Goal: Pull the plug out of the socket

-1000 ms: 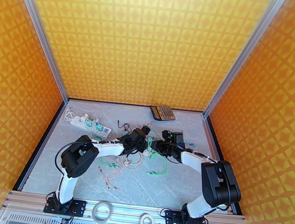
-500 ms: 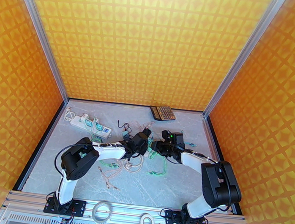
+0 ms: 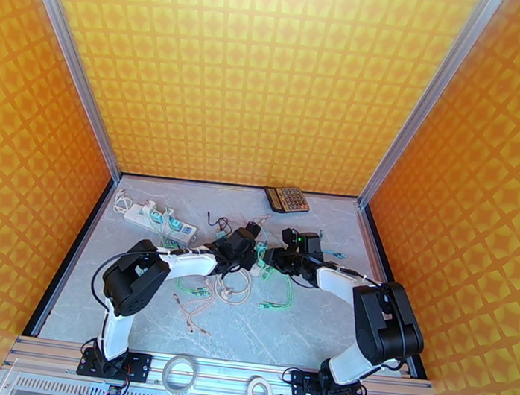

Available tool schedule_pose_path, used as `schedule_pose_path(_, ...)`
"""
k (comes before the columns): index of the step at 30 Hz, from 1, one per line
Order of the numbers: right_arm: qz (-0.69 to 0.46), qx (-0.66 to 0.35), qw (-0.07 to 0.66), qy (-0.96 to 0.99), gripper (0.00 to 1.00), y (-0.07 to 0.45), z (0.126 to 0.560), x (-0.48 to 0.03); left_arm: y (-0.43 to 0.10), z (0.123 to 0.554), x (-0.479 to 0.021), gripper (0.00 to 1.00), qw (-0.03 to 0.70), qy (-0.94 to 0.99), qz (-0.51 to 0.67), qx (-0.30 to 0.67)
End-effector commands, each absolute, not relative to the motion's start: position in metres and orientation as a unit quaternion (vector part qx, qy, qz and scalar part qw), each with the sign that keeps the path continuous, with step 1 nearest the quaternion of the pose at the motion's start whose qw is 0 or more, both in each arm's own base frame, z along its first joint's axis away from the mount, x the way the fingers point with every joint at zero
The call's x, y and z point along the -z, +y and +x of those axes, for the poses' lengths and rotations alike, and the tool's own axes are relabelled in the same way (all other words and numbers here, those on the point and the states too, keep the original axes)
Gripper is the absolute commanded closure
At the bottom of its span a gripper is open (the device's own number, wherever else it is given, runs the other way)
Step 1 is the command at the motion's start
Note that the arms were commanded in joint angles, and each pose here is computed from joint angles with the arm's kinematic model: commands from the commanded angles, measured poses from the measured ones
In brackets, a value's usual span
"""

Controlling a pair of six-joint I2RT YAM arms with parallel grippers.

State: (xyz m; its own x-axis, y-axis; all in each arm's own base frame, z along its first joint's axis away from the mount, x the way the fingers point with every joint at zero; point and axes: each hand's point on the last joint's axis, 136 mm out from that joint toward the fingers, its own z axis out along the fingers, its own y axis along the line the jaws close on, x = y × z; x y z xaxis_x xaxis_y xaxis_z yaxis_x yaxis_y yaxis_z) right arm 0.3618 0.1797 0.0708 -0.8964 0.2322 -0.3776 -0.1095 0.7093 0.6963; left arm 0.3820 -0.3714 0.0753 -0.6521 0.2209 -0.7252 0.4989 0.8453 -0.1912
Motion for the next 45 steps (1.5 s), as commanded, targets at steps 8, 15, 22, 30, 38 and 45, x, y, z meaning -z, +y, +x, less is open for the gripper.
schedule_pose_path(8, 0.094, -0.240, 0.131, 0.957, 0.62, 0.136, 0.323, 0.011, -0.395, 0.361, -0.106, 0.90, 0.357, 0.872, 0.249, 0.225)
schedule_pose_path(15, 0.091, -0.238, 0.128, 0.958, 0.62, 0.138, 0.323, 0.013, -0.414, 0.345, -0.098, 0.92, 0.368, 0.860, 0.317, 0.157)
schedule_pose_path(22, 0.091, -0.237, 0.124, 0.959, 0.62, 0.138, 0.321, 0.016, -0.420, 0.336, -0.085, 0.93, 0.360, 0.862, 0.329, 0.139)
schedule_pose_path(30, 0.091, -0.235, 0.123, 0.960, 0.62, 0.138, 0.321, 0.017, -0.412, 0.345, -0.101, 0.97, 0.364, 0.869, 0.292, 0.163)
schedule_pose_path(38, 0.091, -0.233, 0.124, 0.960, 0.62, 0.137, 0.321, 0.017, -0.390, 0.362, -0.123, 0.99, 0.352, 0.874, 0.218, 0.255)
schedule_pose_path(45, 0.090, -0.234, 0.124, 0.960, 0.62, 0.137, 0.321, 0.016, -0.386, 0.365, -0.118, 1.00, 0.338, 0.877, 0.212, 0.269)
